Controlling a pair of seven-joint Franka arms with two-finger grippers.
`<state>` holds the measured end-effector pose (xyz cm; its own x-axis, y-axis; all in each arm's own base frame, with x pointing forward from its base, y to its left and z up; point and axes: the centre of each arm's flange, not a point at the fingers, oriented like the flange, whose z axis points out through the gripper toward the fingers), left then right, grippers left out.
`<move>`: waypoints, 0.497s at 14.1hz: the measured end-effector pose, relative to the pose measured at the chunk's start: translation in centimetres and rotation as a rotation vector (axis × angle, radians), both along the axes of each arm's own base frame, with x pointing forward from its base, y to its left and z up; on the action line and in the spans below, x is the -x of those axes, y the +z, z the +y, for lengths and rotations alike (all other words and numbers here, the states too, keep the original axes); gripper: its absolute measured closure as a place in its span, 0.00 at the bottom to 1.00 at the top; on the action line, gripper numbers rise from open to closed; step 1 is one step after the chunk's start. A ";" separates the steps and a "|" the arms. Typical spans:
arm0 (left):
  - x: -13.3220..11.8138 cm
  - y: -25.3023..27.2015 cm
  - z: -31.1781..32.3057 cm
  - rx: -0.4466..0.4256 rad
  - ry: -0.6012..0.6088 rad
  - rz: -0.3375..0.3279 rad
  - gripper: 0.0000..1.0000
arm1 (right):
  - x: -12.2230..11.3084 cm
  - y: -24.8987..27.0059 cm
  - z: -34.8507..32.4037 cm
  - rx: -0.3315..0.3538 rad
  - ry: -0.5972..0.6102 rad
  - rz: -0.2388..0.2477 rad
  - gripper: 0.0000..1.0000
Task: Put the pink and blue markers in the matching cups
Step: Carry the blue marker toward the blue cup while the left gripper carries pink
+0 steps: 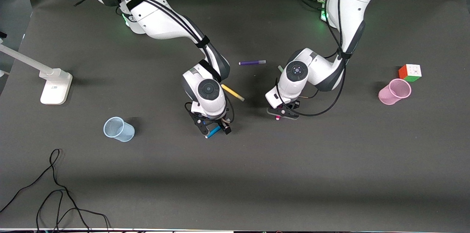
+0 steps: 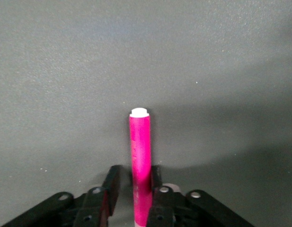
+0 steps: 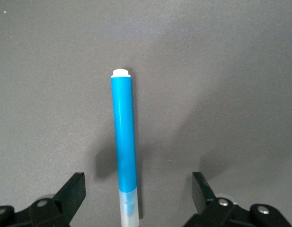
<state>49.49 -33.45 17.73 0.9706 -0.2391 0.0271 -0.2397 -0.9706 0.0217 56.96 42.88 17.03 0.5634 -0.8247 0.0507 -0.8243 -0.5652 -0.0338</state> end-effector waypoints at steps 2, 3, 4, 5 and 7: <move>-0.1 0.0 0.0 0.000 0.000 -0.001 0.80 | -0.1 0.1 0.1 -0.002 0.000 -0.003 0.04; -0.1 0.0 0.0 0.000 0.000 -0.001 0.82 | -0.1 0.1 0.1 -0.002 0.000 -0.003 0.04; -0.1 0.0 0.0 0.000 0.000 -0.001 0.82 | -0.1 0.0 0.1 -0.002 0.000 -0.003 0.09; -0.1 0.0 0.0 0.000 0.000 -0.001 0.82 | -0.1 0.0 0.1 -0.002 0.000 -0.003 0.22; -0.5 0.5 -0.1 0.006 0.002 -0.011 0.82 | -0.1 0.0 0.1 -0.002 0.000 -0.003 0.44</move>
<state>49.97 -33.55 18.26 0.9708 -0.2368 0.0396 -0.2379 -0.9710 0.0246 57.09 43.00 17.05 0.5636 -0.8245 0.0507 -0.8239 -0.5655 -0.0372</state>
